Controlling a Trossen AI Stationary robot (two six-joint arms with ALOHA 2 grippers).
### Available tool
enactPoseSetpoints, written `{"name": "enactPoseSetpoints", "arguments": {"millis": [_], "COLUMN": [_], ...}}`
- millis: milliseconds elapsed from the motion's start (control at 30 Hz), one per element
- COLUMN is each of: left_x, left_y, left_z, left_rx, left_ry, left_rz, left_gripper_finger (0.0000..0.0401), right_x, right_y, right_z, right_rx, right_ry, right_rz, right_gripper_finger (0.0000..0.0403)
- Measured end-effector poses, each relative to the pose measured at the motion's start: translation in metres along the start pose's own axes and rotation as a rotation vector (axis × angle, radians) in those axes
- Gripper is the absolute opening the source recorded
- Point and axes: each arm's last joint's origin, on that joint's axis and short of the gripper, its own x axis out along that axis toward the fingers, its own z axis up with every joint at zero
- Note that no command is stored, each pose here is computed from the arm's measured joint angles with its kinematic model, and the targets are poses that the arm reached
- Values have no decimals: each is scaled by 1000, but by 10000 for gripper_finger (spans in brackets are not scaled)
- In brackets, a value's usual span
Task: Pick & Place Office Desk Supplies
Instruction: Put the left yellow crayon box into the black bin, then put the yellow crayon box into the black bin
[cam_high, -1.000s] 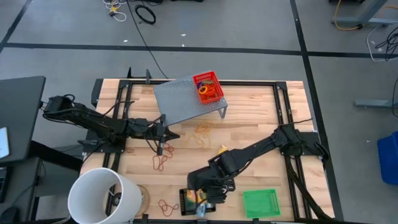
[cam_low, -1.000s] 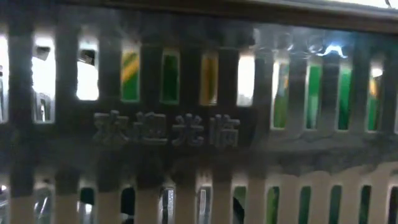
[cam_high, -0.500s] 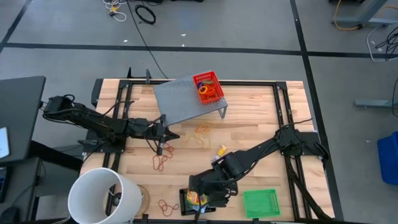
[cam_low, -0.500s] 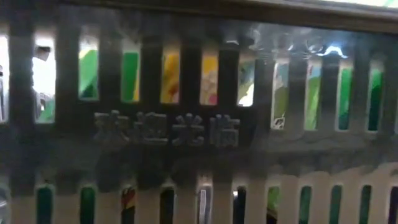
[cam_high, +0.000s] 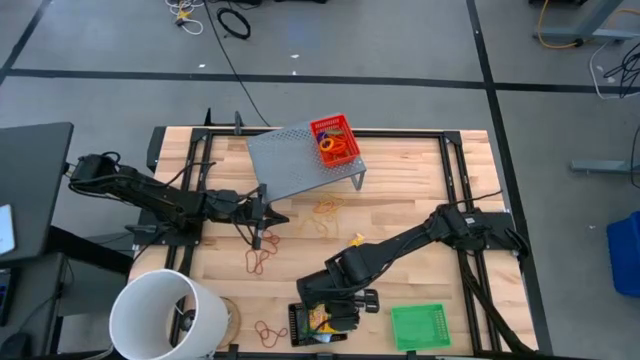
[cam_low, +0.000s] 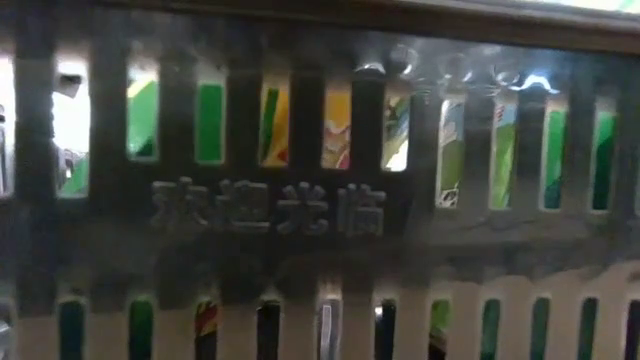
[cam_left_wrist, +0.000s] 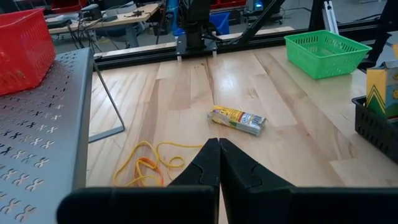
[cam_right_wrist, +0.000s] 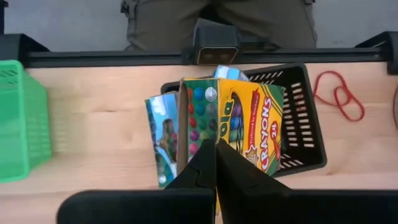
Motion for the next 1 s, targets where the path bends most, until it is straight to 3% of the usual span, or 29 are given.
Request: {"name": "enactPoseSetpoints", "arguments": {"millis": [433, 867, 1000], "left_x": [0, 0, 0], "left_y": [-1, -1, -1], "left_z": [0, 0, 0], "left_rx": [1, 1, -2], "left_ry": [-1, 0, 0], "left_rz": [-21, -27, -28], "left_gripper_finger": [1, 1, 1], "right_x": [5, 5, 3], "right_y": [-2, -3, -4], "right_z": [-3, -4, -5], "right_rx": [118, 125, 204], "right_ry": [5, 9, 67], "right_rz": [8, -3, -43], "right_gripper_finger": [5, 79, 89]}}
